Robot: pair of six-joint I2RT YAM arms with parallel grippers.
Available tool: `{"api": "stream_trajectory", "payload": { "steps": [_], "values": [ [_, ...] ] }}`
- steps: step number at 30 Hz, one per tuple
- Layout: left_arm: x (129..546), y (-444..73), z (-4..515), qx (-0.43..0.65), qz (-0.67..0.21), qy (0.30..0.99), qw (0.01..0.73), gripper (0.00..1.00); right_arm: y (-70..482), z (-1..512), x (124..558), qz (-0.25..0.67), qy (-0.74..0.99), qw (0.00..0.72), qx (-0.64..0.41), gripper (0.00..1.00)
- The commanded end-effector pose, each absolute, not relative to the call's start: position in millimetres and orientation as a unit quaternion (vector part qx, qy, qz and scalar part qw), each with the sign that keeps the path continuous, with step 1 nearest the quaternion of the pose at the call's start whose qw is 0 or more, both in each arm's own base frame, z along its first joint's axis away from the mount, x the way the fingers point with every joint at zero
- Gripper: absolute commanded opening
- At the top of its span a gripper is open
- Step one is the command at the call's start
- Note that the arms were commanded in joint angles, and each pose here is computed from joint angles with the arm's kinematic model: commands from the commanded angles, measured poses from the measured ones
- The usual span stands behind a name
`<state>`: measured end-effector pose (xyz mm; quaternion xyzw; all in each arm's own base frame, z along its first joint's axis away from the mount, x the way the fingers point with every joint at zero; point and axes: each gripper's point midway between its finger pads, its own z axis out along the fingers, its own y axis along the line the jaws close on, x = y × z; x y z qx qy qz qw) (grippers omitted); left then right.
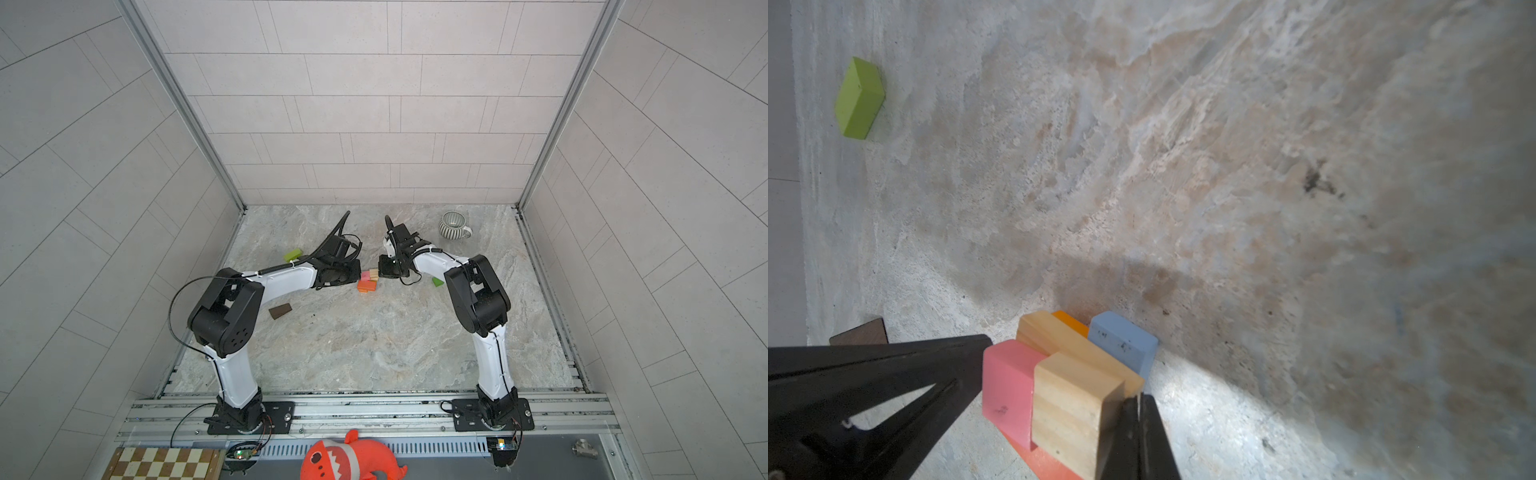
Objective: Build the wood block tower
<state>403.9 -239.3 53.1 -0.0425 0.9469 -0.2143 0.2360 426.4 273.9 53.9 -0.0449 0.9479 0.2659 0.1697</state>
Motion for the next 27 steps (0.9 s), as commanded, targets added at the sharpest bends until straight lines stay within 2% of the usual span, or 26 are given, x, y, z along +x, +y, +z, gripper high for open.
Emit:
{"api": "stream_trajectory", "payload": {
  "steps": [1,27],
  "values": [
    [410.7,-241.3,57.4,-0.044,-0.216,0.945,0.241,0.0,273.2,59.4,420.6,0.262,0.948,0.172,-0.053,0.0],
    [413.2,-240.9,58.4,-0.043,-0.211,0.947,0.238,0.0,263.1,70.6,417.7,0.247,0.952,0.175,-0.054,0.0]
  ]
}}
